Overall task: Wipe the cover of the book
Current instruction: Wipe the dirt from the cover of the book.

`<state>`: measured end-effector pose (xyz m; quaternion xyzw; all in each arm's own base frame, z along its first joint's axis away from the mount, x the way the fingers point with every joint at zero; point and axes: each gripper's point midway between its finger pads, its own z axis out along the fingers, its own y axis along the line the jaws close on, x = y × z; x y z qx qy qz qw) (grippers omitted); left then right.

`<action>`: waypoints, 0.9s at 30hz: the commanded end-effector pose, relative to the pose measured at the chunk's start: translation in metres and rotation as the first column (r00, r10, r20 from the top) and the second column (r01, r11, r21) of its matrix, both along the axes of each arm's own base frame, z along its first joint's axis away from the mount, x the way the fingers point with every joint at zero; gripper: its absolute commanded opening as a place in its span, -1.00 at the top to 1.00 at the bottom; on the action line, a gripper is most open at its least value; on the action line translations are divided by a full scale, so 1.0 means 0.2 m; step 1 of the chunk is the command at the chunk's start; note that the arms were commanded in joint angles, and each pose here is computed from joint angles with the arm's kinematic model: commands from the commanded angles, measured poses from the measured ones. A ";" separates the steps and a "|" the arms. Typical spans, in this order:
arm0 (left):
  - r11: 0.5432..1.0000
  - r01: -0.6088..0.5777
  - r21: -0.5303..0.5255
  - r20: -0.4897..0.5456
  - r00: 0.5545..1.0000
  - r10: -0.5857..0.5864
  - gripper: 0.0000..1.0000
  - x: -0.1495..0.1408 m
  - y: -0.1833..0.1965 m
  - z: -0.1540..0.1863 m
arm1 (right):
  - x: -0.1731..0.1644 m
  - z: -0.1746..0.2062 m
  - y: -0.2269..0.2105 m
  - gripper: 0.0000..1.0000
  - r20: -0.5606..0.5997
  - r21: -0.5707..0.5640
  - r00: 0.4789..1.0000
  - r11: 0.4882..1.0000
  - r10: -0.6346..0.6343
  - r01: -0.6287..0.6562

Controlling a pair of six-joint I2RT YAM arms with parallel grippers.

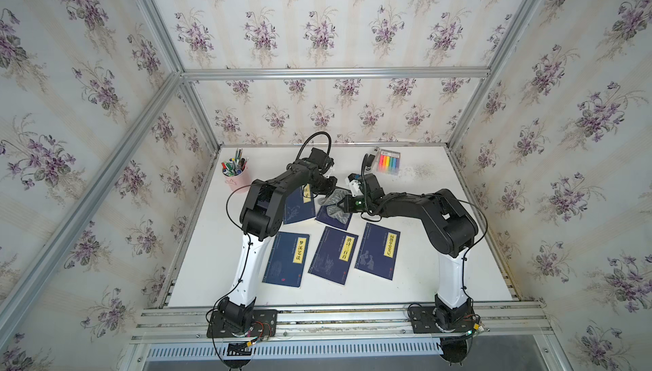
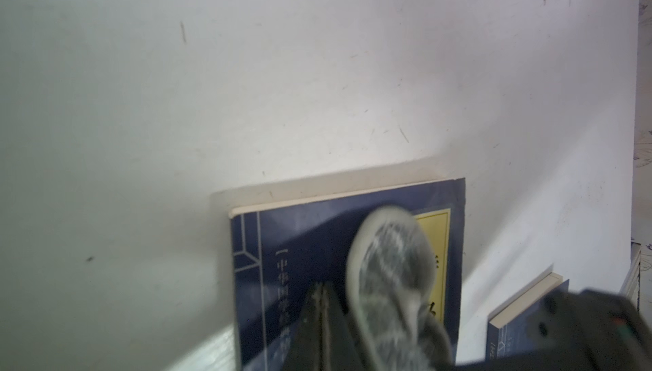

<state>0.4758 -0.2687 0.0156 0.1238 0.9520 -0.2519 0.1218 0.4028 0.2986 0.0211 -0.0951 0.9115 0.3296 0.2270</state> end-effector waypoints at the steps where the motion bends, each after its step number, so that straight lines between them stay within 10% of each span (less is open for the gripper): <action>1: 0.982 -0.030 0.189 -0.077 0.996 0.045 1.00 -0.09 0.16 -0.17 | 0.02 -0.15 -0.19 1.00 -0.073 -0.165 0.992 0.982 -0.100 0.087; 27: 0.982 -0.029 0.189 -0.077 0.996 0.045 1.00 -0.09 0.17 -0.17 | 0.27 0.16 -0.21 1.00 0.081 -0.150 0.991 0.981 -0.110 0.121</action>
